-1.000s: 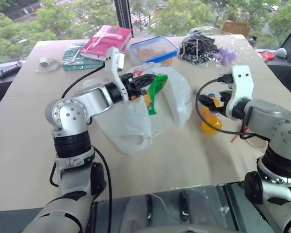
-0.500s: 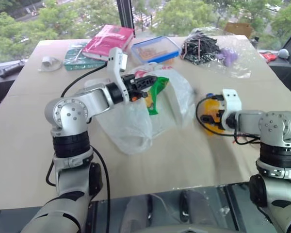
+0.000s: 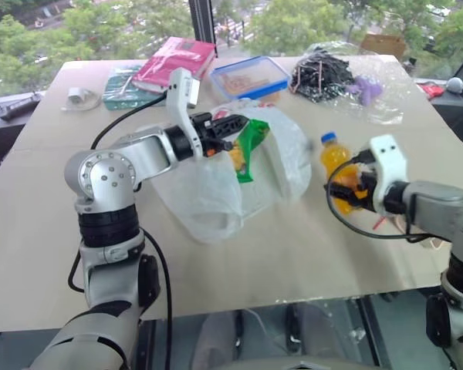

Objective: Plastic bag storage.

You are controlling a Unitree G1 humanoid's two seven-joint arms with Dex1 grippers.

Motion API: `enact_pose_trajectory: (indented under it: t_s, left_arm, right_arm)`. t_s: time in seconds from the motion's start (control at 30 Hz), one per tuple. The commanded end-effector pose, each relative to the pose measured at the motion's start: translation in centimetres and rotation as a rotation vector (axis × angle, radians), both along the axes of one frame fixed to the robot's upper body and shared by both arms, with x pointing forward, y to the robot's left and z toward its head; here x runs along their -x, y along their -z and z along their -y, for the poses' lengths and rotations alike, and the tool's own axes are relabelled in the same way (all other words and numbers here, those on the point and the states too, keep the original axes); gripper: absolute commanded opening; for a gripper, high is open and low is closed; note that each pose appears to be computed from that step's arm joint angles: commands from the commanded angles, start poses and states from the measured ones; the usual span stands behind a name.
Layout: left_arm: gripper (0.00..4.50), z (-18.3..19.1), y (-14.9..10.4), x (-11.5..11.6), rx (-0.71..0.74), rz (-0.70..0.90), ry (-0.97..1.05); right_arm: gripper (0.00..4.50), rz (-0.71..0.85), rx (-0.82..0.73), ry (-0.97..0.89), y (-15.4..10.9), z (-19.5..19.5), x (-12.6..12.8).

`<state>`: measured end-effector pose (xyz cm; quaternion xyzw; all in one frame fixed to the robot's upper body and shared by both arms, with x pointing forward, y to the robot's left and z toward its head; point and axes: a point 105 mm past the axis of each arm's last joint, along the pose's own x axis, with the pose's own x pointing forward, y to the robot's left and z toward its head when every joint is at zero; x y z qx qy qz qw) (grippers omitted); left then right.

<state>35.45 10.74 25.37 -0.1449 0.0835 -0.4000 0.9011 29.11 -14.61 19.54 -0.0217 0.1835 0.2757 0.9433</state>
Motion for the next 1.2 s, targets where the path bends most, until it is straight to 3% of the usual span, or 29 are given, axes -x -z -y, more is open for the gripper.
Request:
enact_pose_trajectory:
  t_s: [0.03,0.13,0.23,0.47,0.57,0.7,0.93,1.03,1.2]
  left_arm:
    - [0.00,0.0,-1.7,-0.1,0.002,0.069,0.007]
    - [0.00,0.3,-1.9,-0.1,-0.008,0.081,0.029]
    - [0.00,0.4,-2.5,0.6,-0.021,0.115,0.070]
    - [0.00,-0.8,-3.5,3.5,-0.039,0.164,0.174]
    - [0.00,-1.3,-3.5,4.0,-0.033,0.164,0.176]
    - [0.00,-1.2,-1.4,4.4,-0.124,0.143,0.170]
    - [0.00,-0.5,0.2,4.0,-0.160,0.126,0.139]
    - [0.00,-0.3,0.1,4.1,-0.153,0.131,0.137]
    - [0.00,-0.3,-0.3,4.0,-0.116,0.143,0.106]
  right_arm:
    - [3.27,0.114,-0.074,-0.264,-2.8,-3.1,3.3]
    - [3.27,0.089,-0.115,-0.454,-2.8,-6.3,4.9]
    - [3.27,0.050,-0.137,-0.461,-2.4,-8.4,4.0]
    - [3.27,-0.074,-0.096,-0.314,0.2,-10.5,-1.4]
    - [3.27,-0.050,-0.035,-0.196,0.6,-10.5,-4.3]
    - [3.27,0.023,-0.017,-0.174,0.0,-12.2,-7.2]
    - [3.27,0.076,-0.341,-0.258,-2.0,-18.8,-9.3]
    - [3.27,0.093,-0.315,-0.218,-0.9,-20.1,-10.8]
    - [3.27,0.015,-0.508,-0.350,-1.5,-24.6,-9.3]
